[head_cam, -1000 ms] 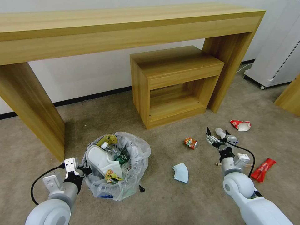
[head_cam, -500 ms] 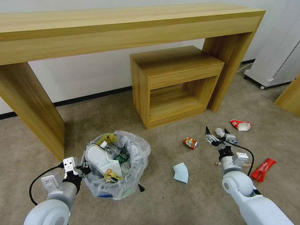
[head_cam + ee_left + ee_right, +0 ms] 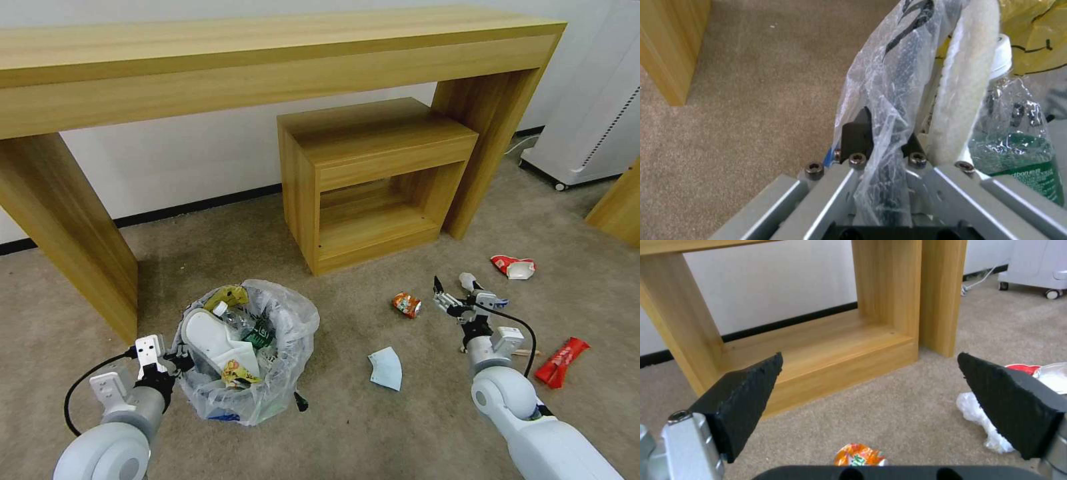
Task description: Pick up the trash bin and place the garbage on the floor into it.
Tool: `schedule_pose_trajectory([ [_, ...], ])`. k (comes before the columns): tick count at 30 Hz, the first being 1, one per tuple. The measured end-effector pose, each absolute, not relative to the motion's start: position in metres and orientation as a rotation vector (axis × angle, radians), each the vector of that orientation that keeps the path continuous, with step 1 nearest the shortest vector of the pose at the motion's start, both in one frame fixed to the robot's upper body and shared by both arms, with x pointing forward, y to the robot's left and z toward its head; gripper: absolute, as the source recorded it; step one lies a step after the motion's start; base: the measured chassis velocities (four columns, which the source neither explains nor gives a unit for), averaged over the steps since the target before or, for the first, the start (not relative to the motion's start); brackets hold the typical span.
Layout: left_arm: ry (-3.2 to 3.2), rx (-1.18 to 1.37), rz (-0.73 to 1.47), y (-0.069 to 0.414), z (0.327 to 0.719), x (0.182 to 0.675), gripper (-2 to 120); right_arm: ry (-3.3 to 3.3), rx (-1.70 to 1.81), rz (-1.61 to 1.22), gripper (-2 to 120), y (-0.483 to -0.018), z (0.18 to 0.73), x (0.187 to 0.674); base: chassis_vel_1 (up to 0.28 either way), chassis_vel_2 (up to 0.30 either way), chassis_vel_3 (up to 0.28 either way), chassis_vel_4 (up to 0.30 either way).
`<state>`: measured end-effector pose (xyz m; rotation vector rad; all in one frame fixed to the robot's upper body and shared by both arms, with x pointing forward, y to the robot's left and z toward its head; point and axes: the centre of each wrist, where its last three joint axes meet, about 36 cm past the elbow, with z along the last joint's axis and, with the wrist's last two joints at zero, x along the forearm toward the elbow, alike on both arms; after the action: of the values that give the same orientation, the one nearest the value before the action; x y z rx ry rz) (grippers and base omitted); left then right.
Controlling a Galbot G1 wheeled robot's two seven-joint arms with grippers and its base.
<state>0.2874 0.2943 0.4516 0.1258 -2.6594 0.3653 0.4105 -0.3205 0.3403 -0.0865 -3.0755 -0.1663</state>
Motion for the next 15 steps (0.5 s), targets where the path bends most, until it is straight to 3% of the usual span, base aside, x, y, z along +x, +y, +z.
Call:
schedule_pose_trajectory([
  [15,-2.656,0.127,0.369,0.2937,0.4506,0.2866,1,-3.094,-0.091,-0.147,100,-0.3219,0.3408,0.4134,0.000,0.000,0.000,0.000],
])
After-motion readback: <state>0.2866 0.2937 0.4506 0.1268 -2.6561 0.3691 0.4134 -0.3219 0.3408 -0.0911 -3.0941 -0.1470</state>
